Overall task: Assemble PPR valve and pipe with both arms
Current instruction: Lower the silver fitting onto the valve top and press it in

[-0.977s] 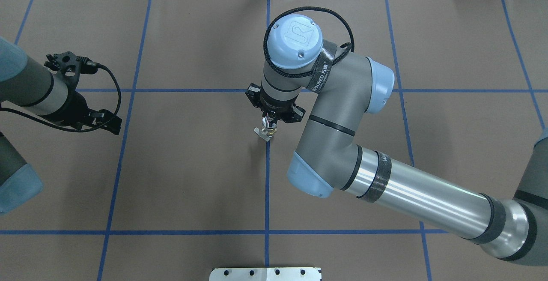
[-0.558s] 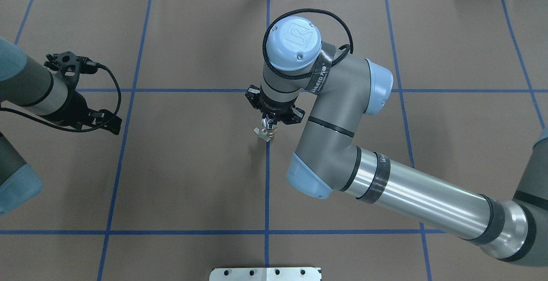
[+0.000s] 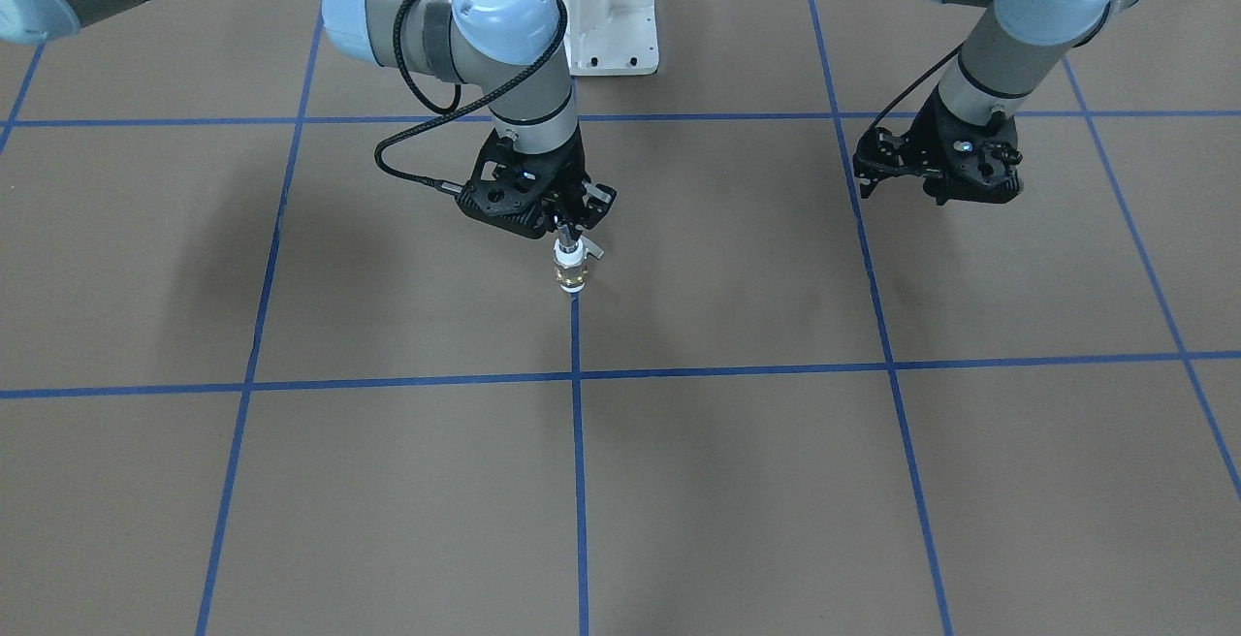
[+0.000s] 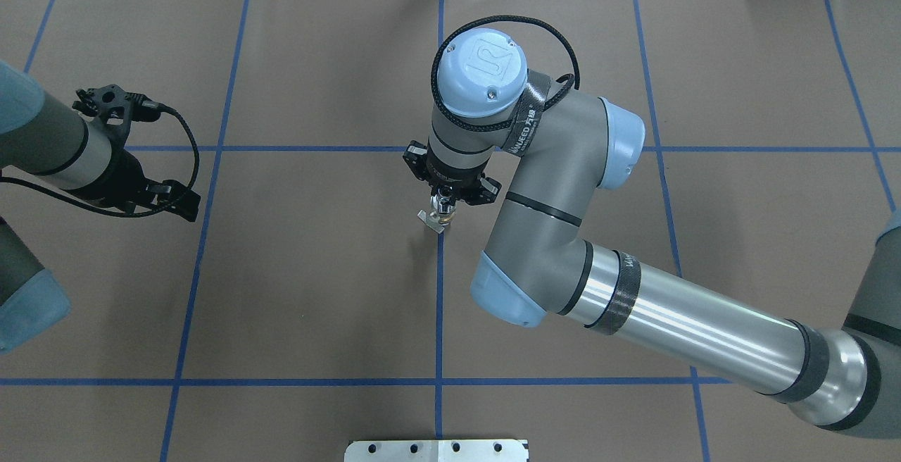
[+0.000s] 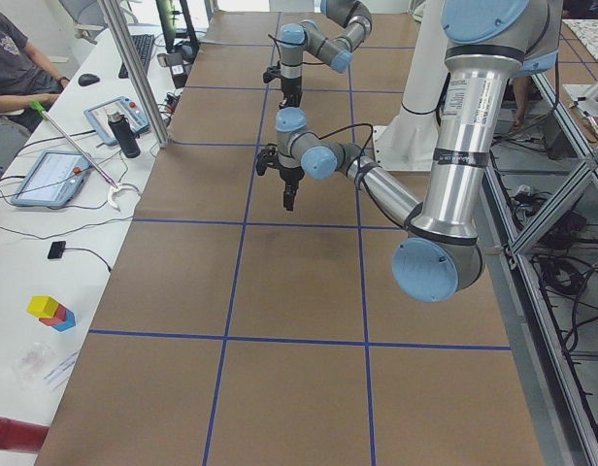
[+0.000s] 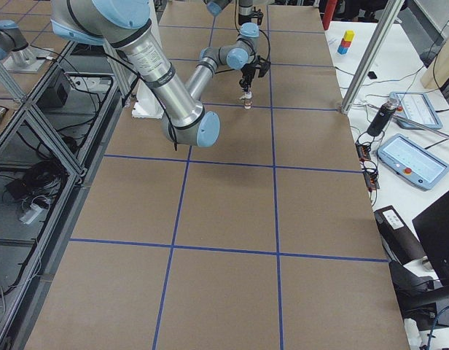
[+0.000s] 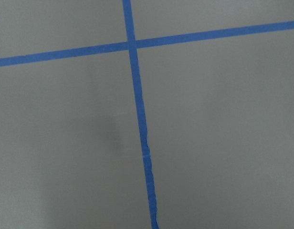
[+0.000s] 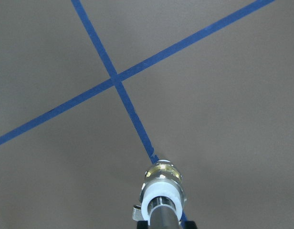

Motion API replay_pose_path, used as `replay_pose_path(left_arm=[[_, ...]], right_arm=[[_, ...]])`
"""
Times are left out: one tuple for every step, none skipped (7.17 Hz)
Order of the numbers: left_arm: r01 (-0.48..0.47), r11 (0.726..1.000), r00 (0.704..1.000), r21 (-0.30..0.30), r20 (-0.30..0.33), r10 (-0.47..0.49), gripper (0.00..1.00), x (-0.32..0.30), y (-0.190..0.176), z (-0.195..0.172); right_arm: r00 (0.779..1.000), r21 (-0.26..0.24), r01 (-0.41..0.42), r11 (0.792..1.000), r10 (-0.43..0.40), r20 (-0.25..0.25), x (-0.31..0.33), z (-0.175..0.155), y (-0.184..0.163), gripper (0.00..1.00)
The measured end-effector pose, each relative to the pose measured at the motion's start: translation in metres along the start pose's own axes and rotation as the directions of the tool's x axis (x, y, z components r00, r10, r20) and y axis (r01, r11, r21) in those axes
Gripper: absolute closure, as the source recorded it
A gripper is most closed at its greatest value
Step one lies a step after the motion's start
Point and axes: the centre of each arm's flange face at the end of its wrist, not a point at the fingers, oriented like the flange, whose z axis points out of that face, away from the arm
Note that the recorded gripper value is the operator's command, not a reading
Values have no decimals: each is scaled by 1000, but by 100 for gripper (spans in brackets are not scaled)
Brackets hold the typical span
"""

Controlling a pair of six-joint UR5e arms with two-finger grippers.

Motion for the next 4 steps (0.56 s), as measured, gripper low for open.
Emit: replay_pose_path(left_arm=[[0, 1000, 1000, 0, 0, 0, 0, 0, 0, 0], [1, 1000, 1000, -1, 1, -1, 0, 0, 0, 0], [1, 1000, 1000, -1, 1, -1, 0, 0, 0, 1], [1, 1000, 1000, -1, 2, -1, 0, -1, 0, 1]], right_arm=[[1000, 0, -1, 1000, 1, -1, 0, 1, -1, 100], [1000, 1, -3, 1000, 3, -2, 0, 1, -1, 88], [1000, 1, -3, 1000, 3, -2, 0, 1, -1, 80], [1000, 1, -4, 1000, 4, -3, 0, 2, -2, 67]])
